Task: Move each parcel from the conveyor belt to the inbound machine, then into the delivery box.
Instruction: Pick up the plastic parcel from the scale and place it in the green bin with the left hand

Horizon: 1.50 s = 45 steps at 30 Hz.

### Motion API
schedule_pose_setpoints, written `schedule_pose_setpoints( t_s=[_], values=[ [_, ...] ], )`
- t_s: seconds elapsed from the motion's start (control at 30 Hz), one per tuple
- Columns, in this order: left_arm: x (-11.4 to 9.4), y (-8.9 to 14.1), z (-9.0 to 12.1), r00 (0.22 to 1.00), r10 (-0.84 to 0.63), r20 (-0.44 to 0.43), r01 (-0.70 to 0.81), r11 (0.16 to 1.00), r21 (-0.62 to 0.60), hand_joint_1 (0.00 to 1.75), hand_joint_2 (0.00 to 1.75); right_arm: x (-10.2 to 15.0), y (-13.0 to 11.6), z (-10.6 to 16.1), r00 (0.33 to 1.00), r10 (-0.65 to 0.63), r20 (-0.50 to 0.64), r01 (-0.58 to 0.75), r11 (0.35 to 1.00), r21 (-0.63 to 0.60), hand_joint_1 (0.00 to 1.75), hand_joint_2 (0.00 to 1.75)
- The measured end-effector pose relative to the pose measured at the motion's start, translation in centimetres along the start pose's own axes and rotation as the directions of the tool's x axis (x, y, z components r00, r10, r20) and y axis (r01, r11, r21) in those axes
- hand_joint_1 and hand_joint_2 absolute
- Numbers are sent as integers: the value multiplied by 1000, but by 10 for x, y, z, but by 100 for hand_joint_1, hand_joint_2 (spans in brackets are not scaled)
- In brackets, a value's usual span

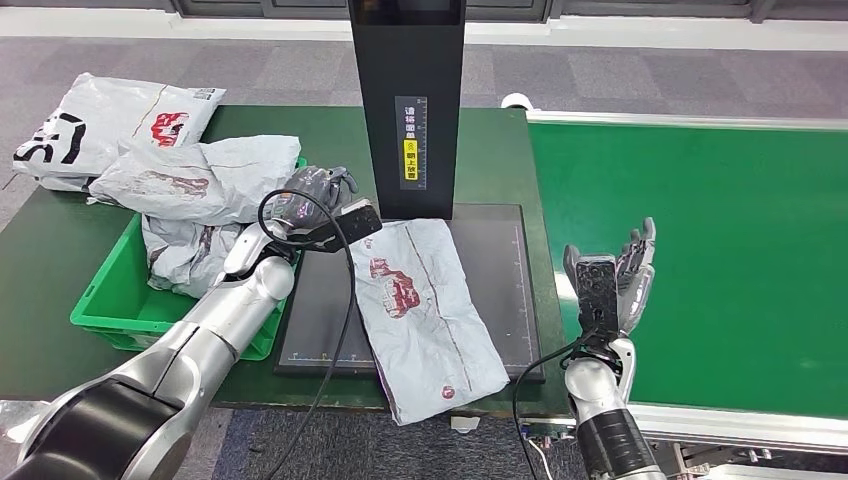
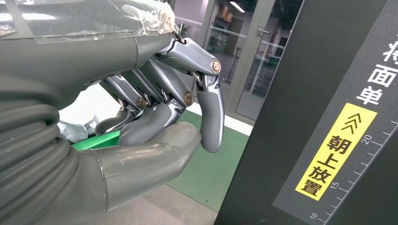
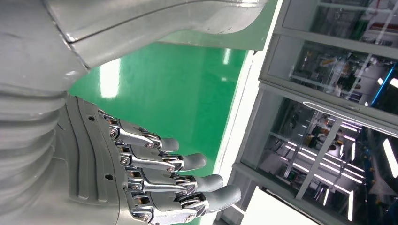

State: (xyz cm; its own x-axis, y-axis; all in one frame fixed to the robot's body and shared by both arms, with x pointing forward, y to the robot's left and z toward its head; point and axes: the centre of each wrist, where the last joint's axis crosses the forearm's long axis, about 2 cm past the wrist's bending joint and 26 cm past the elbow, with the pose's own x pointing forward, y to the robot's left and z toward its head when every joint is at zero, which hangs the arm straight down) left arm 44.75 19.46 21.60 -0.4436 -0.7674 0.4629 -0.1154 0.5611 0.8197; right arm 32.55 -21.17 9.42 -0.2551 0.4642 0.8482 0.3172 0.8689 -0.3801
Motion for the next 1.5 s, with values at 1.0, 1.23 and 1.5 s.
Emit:
schedule_pose_setpoints(
  t_s=[1.0, 1.23, 1.5],
  values=[
    [2, -56, 41, 941, 334, 42, -304, 897, -322, 0, 175, -9, -11, -4, 1000, 0, 5, 0, 999, -38, 0, 175],
    [3, -59, 43, 936, 352, 27, -324, 885, -335, 0, 175, -11, -14, -4, 1000, 8, 2, -7, 999, -46, 0, 175],
    [3, -59, 43, 935, 354, 24, -326, 884, -335, 0, 175, -12, -15, -5, 1000, 11, 1, -11, 999, -48, 0, 175]
  ],
)
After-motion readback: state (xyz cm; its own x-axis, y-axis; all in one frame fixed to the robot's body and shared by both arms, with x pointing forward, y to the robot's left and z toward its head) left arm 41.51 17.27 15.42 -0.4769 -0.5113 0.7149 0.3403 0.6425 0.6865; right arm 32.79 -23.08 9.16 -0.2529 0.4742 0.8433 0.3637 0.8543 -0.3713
